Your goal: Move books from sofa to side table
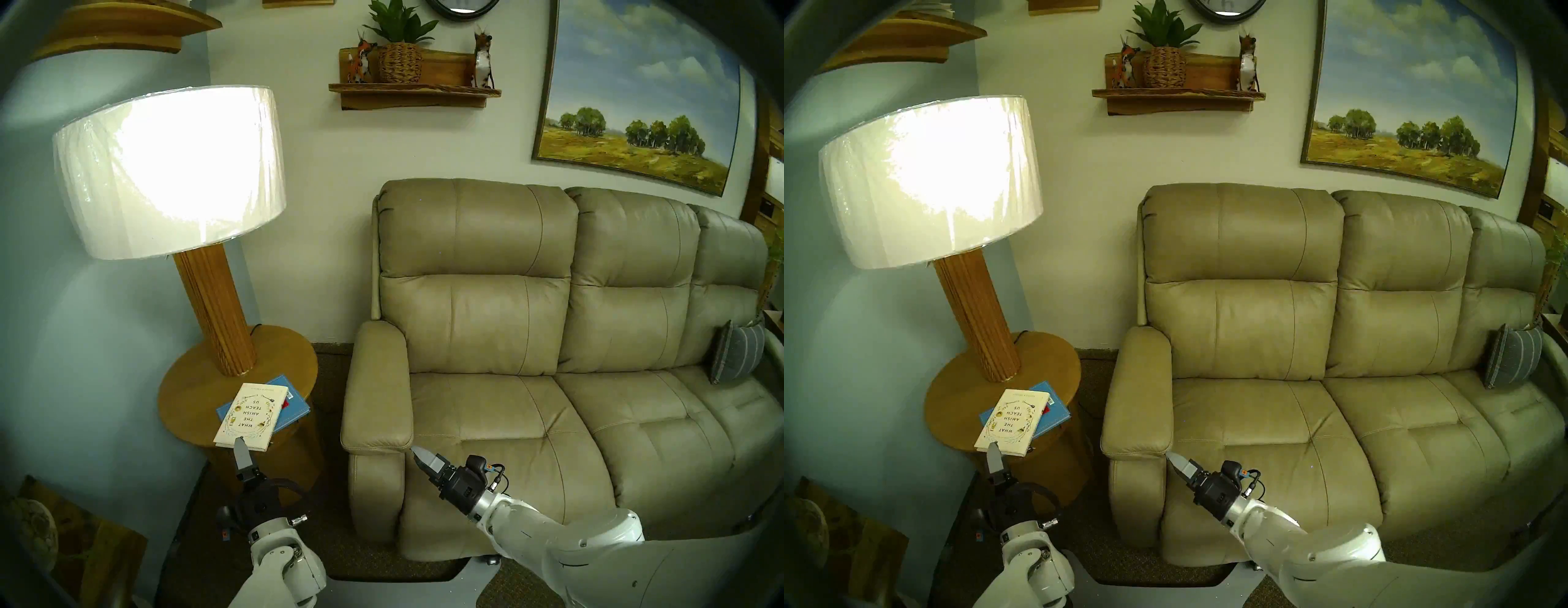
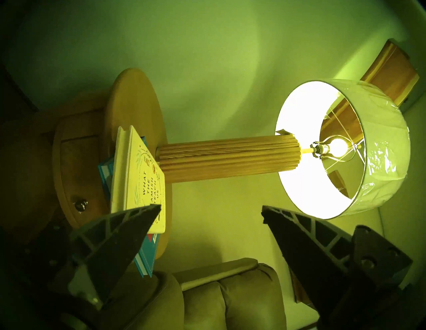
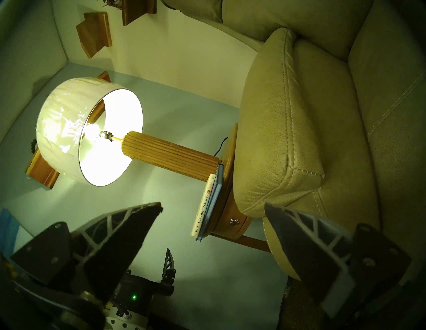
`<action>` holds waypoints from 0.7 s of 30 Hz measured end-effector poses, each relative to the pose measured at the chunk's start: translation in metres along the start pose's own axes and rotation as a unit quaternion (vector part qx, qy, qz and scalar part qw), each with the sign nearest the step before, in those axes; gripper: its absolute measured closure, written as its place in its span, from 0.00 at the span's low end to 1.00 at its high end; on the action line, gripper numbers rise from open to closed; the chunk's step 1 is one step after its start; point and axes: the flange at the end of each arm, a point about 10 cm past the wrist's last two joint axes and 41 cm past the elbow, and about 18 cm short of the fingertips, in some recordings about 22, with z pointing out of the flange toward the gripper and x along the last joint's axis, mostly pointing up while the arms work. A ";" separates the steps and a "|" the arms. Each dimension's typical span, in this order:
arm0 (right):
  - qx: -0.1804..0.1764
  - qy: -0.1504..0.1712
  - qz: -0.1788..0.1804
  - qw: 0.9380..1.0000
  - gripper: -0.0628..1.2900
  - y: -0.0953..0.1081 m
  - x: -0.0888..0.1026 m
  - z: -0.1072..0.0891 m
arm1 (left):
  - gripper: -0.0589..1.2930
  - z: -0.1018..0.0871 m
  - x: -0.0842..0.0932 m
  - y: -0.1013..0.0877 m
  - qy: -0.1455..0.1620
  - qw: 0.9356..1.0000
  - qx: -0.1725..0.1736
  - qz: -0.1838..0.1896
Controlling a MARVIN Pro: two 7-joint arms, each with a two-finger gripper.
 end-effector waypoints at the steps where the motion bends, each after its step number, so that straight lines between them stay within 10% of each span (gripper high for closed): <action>1: 0.000 0.000 0.000 1.000 0.05 0.000 0.000 0.000 | 0.06 0.000 0.000 0.000 0.001 1.000 -0.002 -0.002; 21: 0.000 0.000 -0.001 1.000 0.05 0.000 0.000 0.000 | 0.06 0.003 -0.006 0.003 0.009 0.999 -0.021 -0.022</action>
